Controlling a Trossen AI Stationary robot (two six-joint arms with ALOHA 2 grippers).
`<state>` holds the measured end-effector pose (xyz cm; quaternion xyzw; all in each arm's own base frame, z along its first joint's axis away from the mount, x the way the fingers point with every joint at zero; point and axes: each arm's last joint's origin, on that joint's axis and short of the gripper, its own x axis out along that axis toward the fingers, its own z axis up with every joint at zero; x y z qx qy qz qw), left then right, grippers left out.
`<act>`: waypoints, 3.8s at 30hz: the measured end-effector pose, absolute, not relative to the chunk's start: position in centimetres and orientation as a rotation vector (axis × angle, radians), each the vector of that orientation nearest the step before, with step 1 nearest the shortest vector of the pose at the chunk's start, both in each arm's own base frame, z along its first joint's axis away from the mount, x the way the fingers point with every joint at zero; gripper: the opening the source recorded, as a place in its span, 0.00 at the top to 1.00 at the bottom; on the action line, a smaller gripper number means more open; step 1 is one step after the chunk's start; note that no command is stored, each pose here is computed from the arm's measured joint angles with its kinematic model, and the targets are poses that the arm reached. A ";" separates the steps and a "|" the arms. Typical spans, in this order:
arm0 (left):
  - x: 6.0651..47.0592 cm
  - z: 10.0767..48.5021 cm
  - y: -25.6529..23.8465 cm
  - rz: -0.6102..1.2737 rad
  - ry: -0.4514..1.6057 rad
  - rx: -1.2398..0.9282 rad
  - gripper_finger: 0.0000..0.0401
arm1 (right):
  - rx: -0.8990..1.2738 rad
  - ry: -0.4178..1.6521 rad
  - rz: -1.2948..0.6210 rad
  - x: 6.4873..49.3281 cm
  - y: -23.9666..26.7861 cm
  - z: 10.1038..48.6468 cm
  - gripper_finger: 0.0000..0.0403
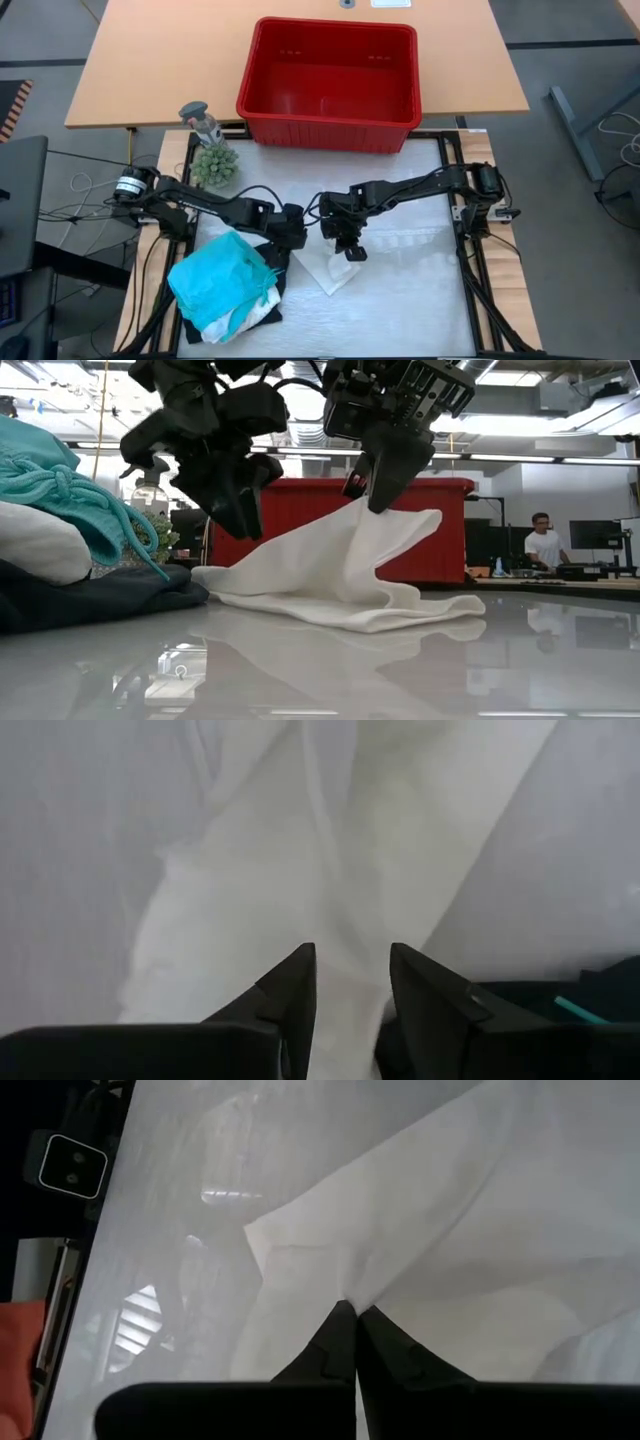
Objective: Fold Laundry from Bin
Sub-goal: Fold the white shorts
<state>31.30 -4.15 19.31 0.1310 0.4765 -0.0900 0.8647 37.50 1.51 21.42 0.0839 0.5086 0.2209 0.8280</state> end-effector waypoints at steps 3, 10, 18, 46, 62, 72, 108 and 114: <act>30.9 18.5 -4.2 -0.173 1.007 0.246 0.70 | 0.179 1.084 0.469 37.5 1.5 21.4 0.93; 30.5 17.7 -4.4 -0.143 1.011 0.251 0.70 | 0.176 1.083 0.470 37.5 1.5 21.4 0.93; 29.7 16.3 -4.7 -0.107 1.003 0.305 0.70 | 0.181 1.086 0.468 37.4 1.5 21.4 0.93; 31.8 22.0 -2.5 0.041 1.098 0.542 1.00 | 0.175 1.302 0.354 34.5 0.7 25.3 0.96; 33.6 35.2 9.7 0.303 0.913 0.689 1.00 | -0.006 1.287 -0.420 25.0 -7.5 36.3 0.96; 31.7 36.8 12.4 0.337 0.970 0.531 1.00 | 0.069 1.292 -0.528 22.2 -9.2 37.5 0.96; 39.8 21.9 9.2 -0.124 0.428 0.254 0.36 | 0.050 1.316 -0.278 26.2 -0.1 35.6 0.96; 40.1 20.9 9.1 -0.125 0.465 0.224 0.36 | 0.052 1.315 -0.277 26.2 -0.2 35.6 0.96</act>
